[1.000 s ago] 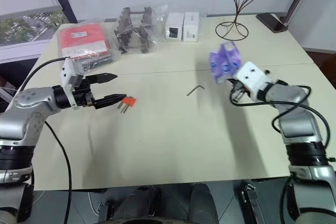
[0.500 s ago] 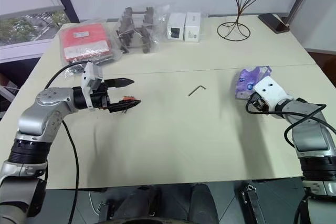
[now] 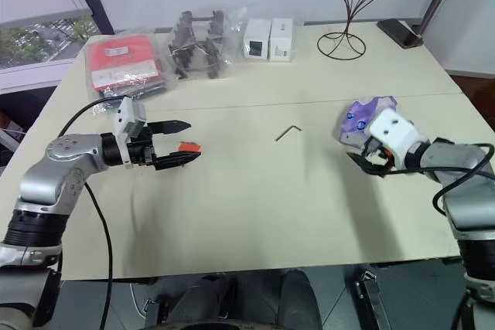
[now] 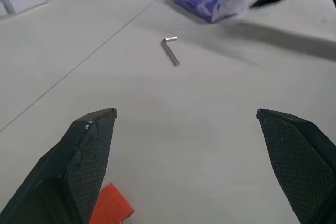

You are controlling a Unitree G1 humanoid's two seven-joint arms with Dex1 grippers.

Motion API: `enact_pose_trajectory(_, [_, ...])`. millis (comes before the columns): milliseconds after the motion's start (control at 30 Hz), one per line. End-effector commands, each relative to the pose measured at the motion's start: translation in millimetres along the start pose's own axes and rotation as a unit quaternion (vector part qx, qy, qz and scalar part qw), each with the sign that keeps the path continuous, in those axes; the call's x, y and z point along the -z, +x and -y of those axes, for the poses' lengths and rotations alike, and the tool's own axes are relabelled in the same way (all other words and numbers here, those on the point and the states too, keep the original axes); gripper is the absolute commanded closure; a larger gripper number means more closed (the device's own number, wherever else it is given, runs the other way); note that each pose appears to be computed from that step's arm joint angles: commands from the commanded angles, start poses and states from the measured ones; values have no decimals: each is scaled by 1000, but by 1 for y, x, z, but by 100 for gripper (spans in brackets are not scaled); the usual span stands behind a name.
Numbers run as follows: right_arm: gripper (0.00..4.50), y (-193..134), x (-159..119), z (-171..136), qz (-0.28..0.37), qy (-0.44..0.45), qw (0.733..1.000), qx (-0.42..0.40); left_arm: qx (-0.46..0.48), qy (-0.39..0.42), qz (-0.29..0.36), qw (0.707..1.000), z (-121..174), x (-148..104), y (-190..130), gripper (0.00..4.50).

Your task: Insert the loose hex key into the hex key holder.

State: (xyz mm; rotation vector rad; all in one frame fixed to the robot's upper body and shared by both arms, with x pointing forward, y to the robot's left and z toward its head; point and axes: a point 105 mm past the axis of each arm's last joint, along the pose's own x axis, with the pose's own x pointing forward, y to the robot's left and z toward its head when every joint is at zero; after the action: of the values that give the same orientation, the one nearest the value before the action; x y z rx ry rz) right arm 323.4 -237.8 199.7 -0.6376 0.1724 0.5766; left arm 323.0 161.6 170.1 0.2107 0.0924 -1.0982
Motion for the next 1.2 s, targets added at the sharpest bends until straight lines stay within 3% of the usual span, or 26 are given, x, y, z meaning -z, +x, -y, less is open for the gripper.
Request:
enact_pose_trajectory(33, [8,21,-52,-34,112,13,991,-74,-37,29,-8,999,-14,-9,-28,0])
enact_pose_trajectory(300, [8,109,-79,-105,178,8,970,-168,-54,50,-70,995,-20,-7,-71,0])
enact_pose_trajectory(600, [8,178,-98,-170,201,-2,950,-239,-54,41,-79,995,-2,-1,-77,0])
enact_pose_trajectory(900, [8,209,-111,-205,192,-1,946,-261,-79,25,-72,994,8,1,-80,0])
enact_pose_trajectory(1200, [8,217,-111,-229,178,8,942,-283,-95,16,-69,993,10,4,-82,0])
